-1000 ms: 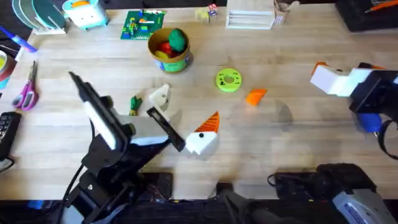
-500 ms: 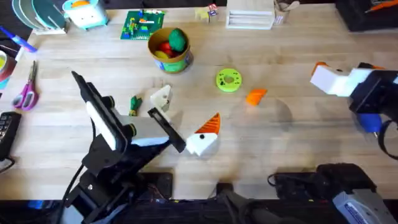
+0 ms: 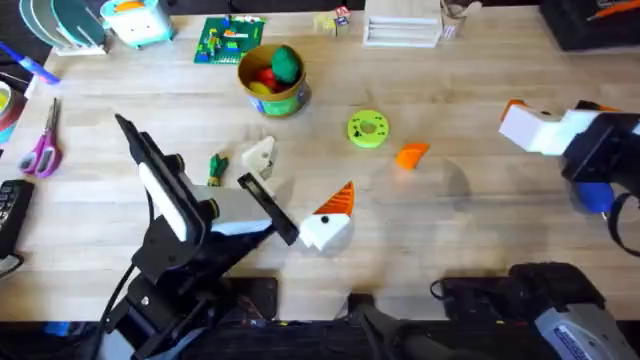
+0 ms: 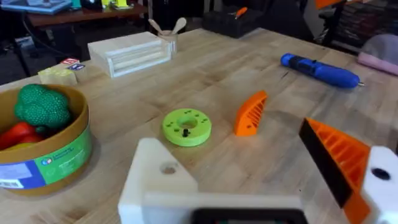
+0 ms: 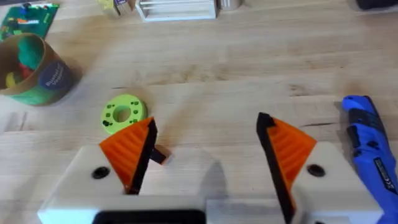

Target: Pick up the gripper from the table and insert it into the empty holder that is missing its gripper. Then pick up a screw, insert it into the mounting hole, and use the screwdriver to tighten it. Finally, clean up the table by picking up the vegetable and placing it into the bucket.

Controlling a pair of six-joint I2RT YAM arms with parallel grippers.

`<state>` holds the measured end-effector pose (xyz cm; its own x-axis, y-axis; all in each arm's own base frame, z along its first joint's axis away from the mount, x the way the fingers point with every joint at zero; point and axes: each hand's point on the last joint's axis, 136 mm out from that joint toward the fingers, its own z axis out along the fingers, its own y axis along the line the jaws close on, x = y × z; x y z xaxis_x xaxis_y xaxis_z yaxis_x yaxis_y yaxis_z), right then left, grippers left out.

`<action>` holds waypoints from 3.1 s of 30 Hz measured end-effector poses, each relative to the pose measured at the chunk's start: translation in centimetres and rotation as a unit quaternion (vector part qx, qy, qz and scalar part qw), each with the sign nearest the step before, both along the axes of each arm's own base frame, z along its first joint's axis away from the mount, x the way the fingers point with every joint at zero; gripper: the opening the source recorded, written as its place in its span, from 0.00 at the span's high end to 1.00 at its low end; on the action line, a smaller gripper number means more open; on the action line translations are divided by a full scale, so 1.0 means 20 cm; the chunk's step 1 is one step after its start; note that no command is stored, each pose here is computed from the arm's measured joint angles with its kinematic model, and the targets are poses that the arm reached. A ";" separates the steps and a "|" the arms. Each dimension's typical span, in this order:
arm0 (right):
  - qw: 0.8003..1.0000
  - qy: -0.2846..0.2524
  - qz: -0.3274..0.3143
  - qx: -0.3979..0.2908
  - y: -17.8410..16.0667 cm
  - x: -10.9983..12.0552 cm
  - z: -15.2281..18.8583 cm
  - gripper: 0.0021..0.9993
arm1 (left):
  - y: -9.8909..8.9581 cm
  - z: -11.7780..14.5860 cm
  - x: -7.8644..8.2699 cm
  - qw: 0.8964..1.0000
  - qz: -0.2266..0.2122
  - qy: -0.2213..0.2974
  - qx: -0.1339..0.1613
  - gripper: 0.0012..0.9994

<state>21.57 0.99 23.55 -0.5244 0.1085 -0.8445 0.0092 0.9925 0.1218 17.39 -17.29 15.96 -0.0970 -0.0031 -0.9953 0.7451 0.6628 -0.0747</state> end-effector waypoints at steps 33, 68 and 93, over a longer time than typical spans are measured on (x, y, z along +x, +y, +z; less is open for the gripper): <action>0.910 0.250 0.316 -0.102 0.53 0.11 -0.67 0.01 | 0.00 0.00 0.00 1.000 0.000 0.000 0.000 0.01; 0.953 0.076 0.269 0.114 0.65 0.30 -0.23 0.99 | 0.00 0.00 0.00 1.000 0.000 0.000 0.000 0.01; 0.741 0.269 0.365 0.495 1.27 0.14 -0.33 0.99 | 0.00 0.00 0.00 1.000 0.000 0.000 0.000 0.01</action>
